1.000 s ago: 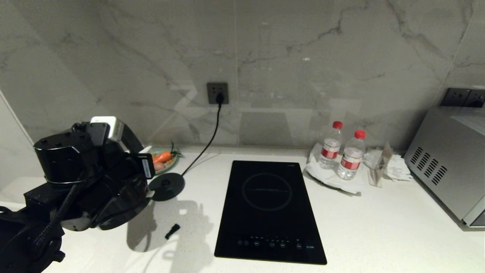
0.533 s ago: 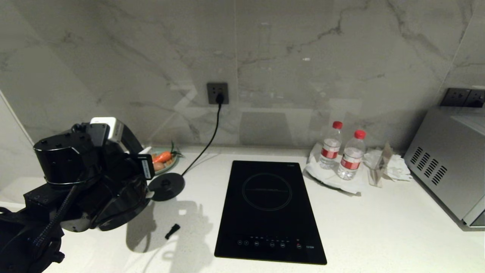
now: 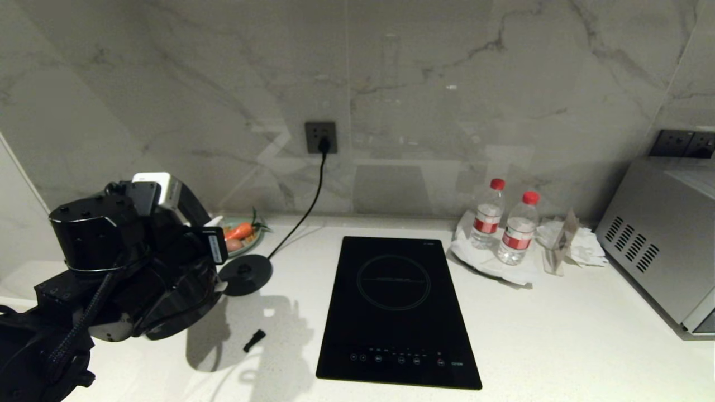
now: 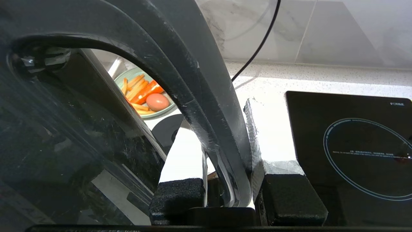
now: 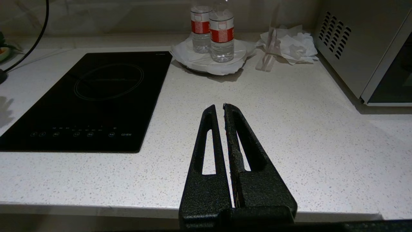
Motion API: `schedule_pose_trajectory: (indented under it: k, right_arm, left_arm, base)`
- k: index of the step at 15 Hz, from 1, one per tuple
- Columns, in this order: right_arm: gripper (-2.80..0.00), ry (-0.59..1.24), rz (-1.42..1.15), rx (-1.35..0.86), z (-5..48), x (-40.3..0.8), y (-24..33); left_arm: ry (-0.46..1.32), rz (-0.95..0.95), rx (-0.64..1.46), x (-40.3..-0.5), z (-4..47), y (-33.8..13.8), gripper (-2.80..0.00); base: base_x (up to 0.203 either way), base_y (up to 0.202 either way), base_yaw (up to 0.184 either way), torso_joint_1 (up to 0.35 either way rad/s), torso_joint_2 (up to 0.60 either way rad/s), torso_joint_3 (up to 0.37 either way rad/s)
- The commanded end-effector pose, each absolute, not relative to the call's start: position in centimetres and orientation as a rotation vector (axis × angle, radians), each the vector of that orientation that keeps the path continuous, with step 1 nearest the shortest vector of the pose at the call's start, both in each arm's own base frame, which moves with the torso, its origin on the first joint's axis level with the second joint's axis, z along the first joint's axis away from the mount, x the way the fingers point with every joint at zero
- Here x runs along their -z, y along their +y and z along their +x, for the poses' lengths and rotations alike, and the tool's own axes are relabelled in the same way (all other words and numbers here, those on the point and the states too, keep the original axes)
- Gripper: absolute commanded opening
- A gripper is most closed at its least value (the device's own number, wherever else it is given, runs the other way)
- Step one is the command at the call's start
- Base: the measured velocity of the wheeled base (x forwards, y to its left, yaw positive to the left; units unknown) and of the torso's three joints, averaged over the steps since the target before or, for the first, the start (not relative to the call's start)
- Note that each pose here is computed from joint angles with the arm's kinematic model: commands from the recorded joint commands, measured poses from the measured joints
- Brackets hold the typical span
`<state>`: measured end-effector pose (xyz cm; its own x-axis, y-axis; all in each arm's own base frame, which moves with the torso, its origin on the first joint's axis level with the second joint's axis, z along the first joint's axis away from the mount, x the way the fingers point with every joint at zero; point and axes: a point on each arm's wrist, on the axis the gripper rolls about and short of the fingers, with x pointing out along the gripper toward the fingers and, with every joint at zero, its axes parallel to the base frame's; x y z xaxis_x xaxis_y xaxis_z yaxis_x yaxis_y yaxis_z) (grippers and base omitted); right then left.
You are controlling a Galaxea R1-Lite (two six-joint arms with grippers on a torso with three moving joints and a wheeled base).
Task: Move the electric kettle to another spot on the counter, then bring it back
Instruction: Place it by the sink
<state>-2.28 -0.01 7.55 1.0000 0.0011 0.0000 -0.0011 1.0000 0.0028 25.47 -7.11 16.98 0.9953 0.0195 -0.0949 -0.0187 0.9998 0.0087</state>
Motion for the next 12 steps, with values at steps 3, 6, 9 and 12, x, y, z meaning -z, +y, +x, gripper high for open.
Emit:
schedule_pose_trajectory:
  k: [3, 6, 9, 12]
  right_arm:
    - [-2.8, -0.002, 0.003, -0.002, -2.29, -7.54, -0.01]
    - [-2.8, -0.002, 0.003, -0.002, -2.29, -7.54, -0.01]
    - [-2.8, -0.002, 0.003, -0.002, -2.29, -7.54, -0.01]
    - [-2.8, -0.002, 0.003, -0.002, -2.29, -7.54, -0.01]
  left_arm:
    - [0.086, 0.006, -0.021, -17.13, 25.53, -7.13, -2.8]
    - [0.086, 0.008, -0.021, -17.13, 25.53, -7.13, -2.8]
    - [0.085, 0.009, -0.021, -17.17, 25.5, -7.13, -2.8]
    - [0.086, 0.009, -0.021, -17.13, 25.48, -7.12, -2.8]
  base:
    - [0.0, 0.0, 0.0, 0.038, -0.08, -0.049]
    - [0.0, 0.0, 0.0, 0.11, -0.26, -0.136]
    - [0.0, 0.0, 0.0, 0.089, -0.2, -0.116]
    - [0.0, 0.0, 0.0, 0.007, -0.03, -0.009]
